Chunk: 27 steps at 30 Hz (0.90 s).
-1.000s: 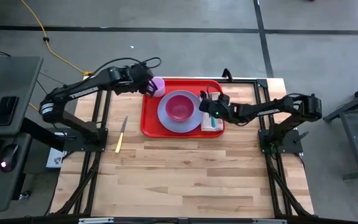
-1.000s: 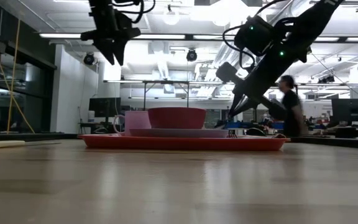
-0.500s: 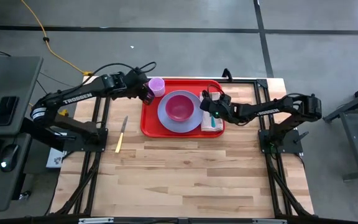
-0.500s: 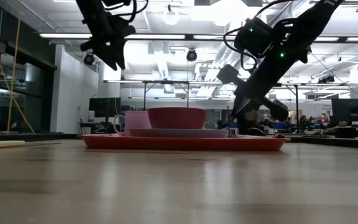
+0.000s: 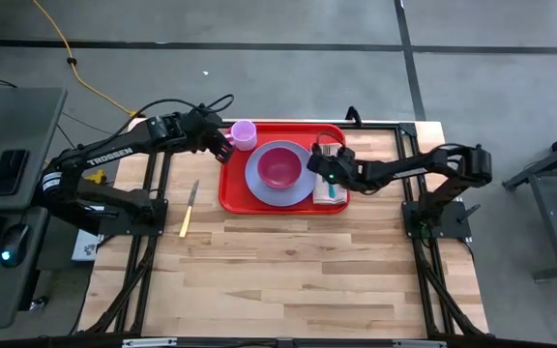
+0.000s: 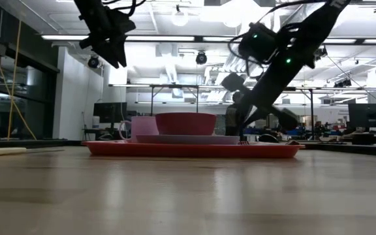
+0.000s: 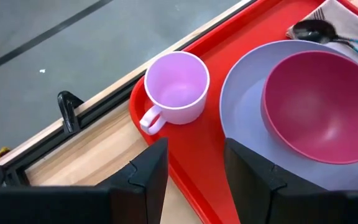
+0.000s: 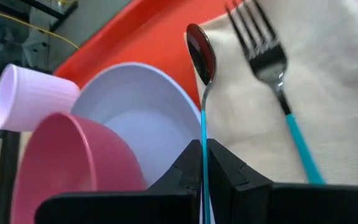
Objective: Set up tray
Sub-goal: Put the blue spoon to the left of the blue fork on the brown napkin on the orange serving tray
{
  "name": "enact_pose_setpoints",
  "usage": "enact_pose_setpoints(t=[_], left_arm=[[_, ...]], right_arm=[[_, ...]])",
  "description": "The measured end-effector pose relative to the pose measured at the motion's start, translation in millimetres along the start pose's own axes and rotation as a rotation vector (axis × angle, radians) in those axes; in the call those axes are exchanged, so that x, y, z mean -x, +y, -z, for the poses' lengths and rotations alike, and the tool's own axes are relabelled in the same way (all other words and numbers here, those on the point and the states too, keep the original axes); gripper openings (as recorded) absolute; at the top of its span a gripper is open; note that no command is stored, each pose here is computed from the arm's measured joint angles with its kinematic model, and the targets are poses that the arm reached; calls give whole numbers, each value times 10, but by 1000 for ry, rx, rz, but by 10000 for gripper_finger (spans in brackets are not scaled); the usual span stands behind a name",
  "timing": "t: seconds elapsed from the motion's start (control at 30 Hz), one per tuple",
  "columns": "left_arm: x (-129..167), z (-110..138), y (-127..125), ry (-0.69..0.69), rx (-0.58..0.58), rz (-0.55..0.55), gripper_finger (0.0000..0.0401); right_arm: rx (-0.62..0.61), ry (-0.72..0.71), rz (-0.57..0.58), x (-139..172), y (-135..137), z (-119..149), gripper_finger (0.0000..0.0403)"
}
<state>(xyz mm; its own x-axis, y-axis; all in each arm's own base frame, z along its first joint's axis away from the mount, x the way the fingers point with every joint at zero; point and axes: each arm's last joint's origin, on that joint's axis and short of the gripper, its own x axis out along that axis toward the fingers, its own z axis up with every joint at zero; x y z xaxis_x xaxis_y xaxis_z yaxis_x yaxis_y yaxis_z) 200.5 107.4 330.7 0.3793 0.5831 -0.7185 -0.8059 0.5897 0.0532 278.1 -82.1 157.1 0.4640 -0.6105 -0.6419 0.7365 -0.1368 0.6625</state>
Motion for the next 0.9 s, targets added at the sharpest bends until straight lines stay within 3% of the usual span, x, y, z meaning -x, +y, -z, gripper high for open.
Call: enact_pose_setpoints(t=[0.23, 0.67, 0.9], left_arm=[[0, 2, 2, 1, -28, -5, 182], [0, 2, 2, 1, -49, -5, 182], [-1, 2, 2, 1, -49, -5, 182]], right_arm=[[28, 23, 66, -84, 18, 43, 0], [26, -32, 14, -48, 87, 3, 0], [46, -30, 50, -47, 49, 5, 0]])
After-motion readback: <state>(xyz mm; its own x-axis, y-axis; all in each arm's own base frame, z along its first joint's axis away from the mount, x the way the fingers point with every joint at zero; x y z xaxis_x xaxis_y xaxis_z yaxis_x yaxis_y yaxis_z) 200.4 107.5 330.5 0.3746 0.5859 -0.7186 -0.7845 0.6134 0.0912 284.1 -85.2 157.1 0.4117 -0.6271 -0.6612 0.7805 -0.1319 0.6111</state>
